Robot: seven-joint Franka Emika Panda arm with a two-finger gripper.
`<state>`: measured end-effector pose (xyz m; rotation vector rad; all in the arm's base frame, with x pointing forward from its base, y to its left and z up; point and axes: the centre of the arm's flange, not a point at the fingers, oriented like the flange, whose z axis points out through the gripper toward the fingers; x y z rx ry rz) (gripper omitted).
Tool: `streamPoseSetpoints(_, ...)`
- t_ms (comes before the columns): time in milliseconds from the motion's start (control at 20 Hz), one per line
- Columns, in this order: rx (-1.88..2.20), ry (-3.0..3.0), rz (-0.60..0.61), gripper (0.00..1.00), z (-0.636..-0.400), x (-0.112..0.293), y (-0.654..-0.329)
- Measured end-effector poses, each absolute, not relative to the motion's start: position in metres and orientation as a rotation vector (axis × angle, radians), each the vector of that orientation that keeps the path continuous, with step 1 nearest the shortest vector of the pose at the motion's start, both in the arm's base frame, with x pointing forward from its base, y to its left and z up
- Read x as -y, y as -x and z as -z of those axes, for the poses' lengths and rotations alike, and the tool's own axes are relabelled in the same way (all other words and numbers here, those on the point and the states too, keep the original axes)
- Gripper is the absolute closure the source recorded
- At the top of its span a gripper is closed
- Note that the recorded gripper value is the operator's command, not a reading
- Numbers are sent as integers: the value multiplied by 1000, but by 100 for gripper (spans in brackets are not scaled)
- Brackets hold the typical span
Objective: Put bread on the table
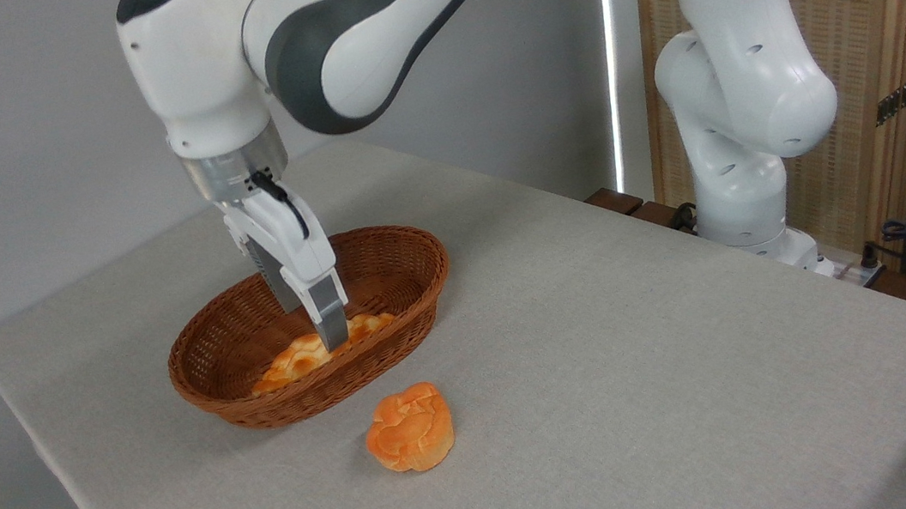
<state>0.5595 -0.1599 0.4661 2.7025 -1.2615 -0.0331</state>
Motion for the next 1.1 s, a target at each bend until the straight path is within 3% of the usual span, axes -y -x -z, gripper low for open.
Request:
streamPoseSetpoints(500,1272,-2693,126,0,-430,179,-562)
streamPoseSetpoints(1000,1305,-2702,115,0,-423,192,-563)
streamPoseSetpoints(1050,1302,-2706,110,0,-423,194,-563)
streamPoseSetpoints(1100,1302,-2708,107,9,-423,195,-563)
